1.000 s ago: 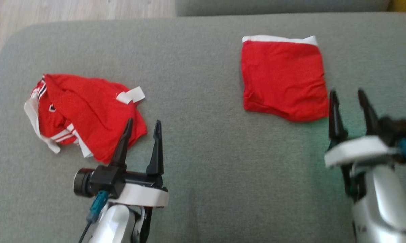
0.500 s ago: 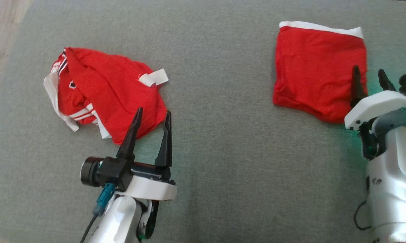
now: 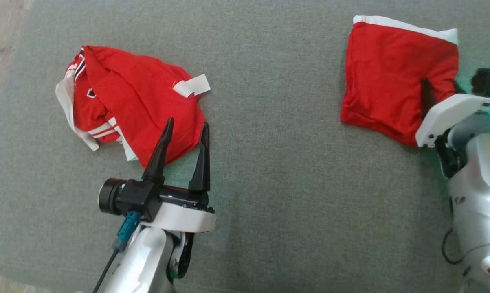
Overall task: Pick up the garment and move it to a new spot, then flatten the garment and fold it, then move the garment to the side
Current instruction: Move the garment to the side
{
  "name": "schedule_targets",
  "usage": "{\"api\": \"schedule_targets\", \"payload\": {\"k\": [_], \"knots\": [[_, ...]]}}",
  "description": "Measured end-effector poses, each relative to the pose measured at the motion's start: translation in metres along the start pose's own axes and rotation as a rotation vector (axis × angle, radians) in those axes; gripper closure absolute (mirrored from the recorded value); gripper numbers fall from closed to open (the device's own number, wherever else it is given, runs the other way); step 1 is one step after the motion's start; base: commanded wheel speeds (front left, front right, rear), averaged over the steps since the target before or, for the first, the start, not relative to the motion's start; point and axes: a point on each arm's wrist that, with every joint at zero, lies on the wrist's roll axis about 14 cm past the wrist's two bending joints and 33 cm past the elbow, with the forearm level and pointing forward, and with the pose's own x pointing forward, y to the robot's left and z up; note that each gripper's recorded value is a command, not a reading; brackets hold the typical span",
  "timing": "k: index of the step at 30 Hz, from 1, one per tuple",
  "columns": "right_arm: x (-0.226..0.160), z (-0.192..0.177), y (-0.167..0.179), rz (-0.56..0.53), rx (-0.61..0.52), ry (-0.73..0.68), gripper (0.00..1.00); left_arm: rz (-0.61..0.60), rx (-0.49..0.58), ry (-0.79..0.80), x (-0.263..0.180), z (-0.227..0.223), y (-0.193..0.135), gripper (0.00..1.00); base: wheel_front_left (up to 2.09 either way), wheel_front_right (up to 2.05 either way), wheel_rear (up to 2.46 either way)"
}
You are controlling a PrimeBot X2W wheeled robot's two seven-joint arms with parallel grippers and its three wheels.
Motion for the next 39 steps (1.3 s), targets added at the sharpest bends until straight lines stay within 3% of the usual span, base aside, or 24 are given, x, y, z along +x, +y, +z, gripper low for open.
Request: {"api": "schedule_targets", "payload": {"k": [8, 17, 24, 28, 39], "knots": [[-0.014, 0.007, -0.013, 0.003, -0.196, -0.022, 1.00, -0.017, -0.002, -0.029, 0.001, 0.010, -0.007, 0.00, 0.00, 0.00, 0.00], [-0.052, 0.031, -0.095, -0.118, -0.430, -0.045, 1.00, -0.055, -0.009, -0.060, 0.004, 0.020, -0.020, 0.00, 0.00, 0.00, 0.00], [-0.078, 0.024, -0.171, -0.247, -0.494, 0.032, 1.00, -0.070, -0.003, -0.050, 0.010, 0.015, -0.024, 0.00, 0.00, 0.00, 0.00], [-0.083, 0.017, -0.198, -0.300, -0.460, 0.069, 1.00, -0.071, -0.006, -0.031, 0.012, 0.007, -0.022, 0.00, 0.00, 0.00, 0.00], [-0.083, 0.004, -0.226, -0.366, -0.440, 0.115, 1.00, -0.064, 0.002, -0.010, 0.017, -0.001, -0.016, 0.00, 0.00, 0.00, 0.00]]}}
